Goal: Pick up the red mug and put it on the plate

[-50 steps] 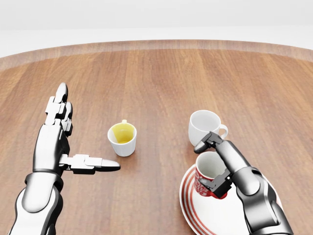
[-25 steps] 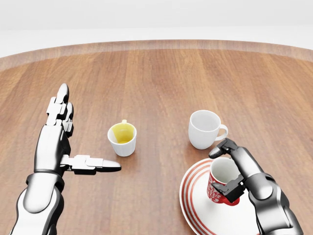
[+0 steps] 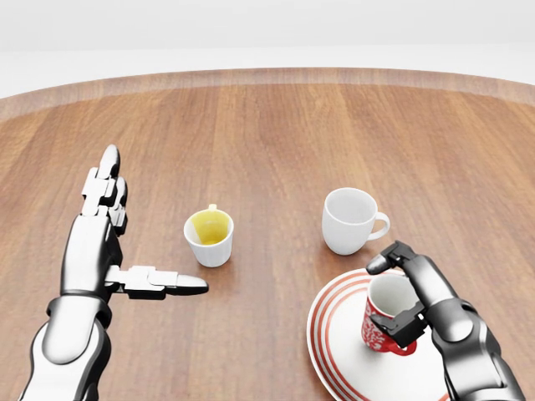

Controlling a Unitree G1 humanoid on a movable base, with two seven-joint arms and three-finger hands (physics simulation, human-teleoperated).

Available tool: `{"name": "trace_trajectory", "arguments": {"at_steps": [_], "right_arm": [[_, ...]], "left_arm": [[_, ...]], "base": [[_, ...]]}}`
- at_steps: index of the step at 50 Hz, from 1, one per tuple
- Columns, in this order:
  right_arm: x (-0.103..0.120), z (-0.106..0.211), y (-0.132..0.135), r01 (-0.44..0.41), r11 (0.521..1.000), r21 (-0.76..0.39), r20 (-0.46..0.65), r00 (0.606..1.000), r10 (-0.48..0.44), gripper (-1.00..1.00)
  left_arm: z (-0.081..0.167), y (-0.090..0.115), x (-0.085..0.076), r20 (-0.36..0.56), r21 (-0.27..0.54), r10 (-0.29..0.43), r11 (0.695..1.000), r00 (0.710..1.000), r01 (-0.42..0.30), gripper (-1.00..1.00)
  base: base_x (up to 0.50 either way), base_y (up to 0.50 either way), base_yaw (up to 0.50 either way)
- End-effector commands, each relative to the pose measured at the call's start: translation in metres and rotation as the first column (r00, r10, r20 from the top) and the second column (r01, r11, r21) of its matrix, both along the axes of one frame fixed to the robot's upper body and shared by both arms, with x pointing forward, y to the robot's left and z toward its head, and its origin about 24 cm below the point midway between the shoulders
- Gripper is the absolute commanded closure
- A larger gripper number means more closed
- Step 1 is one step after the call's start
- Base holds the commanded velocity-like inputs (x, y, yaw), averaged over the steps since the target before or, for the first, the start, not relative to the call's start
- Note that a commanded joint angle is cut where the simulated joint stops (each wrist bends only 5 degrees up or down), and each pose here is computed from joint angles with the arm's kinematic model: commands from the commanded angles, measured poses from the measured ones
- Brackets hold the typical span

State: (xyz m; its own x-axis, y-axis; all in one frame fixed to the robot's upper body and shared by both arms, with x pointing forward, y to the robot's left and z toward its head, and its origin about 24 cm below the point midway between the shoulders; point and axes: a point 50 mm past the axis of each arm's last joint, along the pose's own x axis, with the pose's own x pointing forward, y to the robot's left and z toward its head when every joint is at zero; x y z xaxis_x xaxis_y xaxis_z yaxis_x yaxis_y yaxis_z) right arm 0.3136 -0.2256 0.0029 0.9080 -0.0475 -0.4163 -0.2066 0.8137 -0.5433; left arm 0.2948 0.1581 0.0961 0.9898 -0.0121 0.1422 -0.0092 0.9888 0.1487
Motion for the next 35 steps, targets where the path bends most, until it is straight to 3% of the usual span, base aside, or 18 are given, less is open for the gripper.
{"name": "trace_trajectory", "arguments": {"at_steps": [1,12,13,14,35], "right_arm": [[0.0002,0.0012,-0.0045,0.033,0.999,0.002,0.016,0.999,-0.033,1.0],[0.0009,0.0009,-0.0049,0.036,0.999,0.0,0.013,0.999,-0.036,1.0],[0.0012,0.0005,-0.0054,0.039,0.999,-0.002,0.011,0.999,-0.039,-0.36],[0.0014,0.0003,-0.0054,0.04,0.999,-0.001,0.009,0.999,-0.04,-1.0],[0.0007,-0.0004,-0.0022,0.033,0.999,-0.002,0.013,0.999,-0.033,-1.0]], "left_arm": [[-0.0014,-0.0008,0.001,-0.007,0.002,0.0,1.0,1.0,0.0,-1.0],[-0.0004,-0.0026,0.0019,-0.003,0.005,-0.003,1.0,1.0,0.003,-1.0],[-0.0005,-0.0029,0.0019,-0.004,0.006,-0.004,1.0,1.0,0.004,-1.0],[-0.0004,-0.003,0.0018,-0.003,0.006,-0.004,1.0,1.0,0.004,-1.0],[0.0007,-0.0034,0.0013,0.002,0.008,-0.005,1.0,1.0,0.005,-1.0]], "base": [[0.0,0.0,0.0],[0.0,0.0,0.0],[0.0,0.0,0.0],[0.0,0.0,0.0],[0.0,0.0,0.0]]}}
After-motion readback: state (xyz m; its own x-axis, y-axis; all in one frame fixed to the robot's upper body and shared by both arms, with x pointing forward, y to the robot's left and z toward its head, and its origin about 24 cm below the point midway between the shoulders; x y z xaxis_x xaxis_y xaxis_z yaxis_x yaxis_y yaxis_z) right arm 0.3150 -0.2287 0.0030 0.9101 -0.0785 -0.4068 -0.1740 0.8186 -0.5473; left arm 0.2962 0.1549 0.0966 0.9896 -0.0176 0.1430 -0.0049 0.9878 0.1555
